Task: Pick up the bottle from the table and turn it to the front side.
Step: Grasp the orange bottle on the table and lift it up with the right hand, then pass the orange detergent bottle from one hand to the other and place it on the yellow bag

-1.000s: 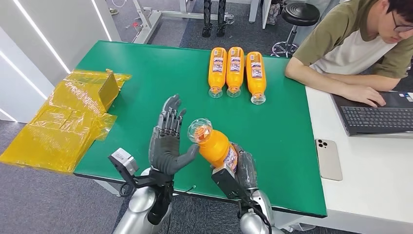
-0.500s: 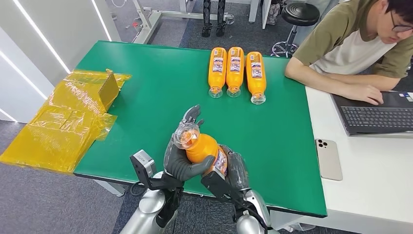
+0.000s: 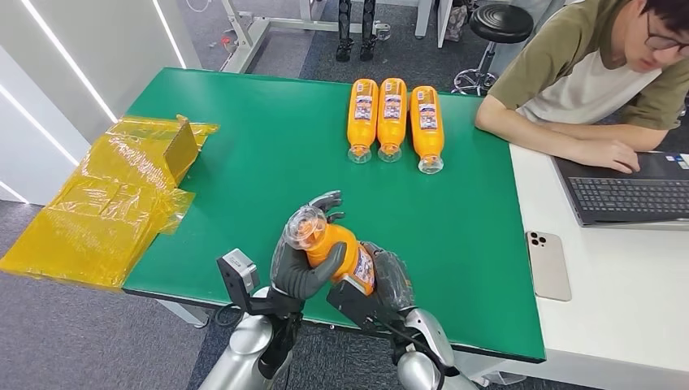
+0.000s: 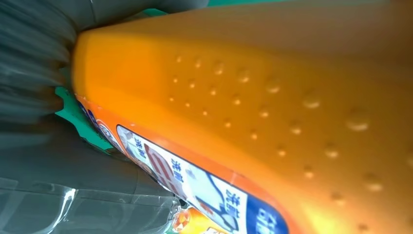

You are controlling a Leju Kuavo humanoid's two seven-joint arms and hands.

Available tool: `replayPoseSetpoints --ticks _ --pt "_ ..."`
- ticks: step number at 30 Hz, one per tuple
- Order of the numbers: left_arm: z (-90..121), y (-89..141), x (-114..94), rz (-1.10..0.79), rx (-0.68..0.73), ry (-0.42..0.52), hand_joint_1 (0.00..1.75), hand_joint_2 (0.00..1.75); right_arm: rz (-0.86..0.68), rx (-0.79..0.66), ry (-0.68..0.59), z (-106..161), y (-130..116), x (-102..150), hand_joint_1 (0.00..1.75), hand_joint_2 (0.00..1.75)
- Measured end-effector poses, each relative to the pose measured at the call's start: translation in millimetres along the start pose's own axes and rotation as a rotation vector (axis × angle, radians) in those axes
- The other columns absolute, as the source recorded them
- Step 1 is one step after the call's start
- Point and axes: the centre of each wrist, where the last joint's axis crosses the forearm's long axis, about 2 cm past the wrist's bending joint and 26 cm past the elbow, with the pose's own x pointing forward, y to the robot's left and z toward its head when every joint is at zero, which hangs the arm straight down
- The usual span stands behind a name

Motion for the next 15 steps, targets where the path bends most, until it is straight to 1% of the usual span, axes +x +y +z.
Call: replayPoseSetpoints --ticks 7,11,13,15 --pt "0.6 1.6 -0.1 0.007 0.012 -0.008 1.75 1.75 0.014 0.022 0.005 1.6 1.5 -0.3 1.73 1.75" --pt "0.8 1.9 -0.1 0.01 0.016 -0.009 1.75 1.75 0.022 0.029 0.004 2.7 2.5 -0.3 1.52 1.75" --pt "0.9 2.1 -0.1 0.01 0.017 -0.009 1.75 1.75 0.025 0.03 0.004 3.1 2.8 -0.2 1.52 1.75" --pt "0.9 2.2 -0.1 0.011 0.018 -0.011 1.75 1.75 0.025 0.029 0.002 3.3 2.8 0.0 0.76 1.75"
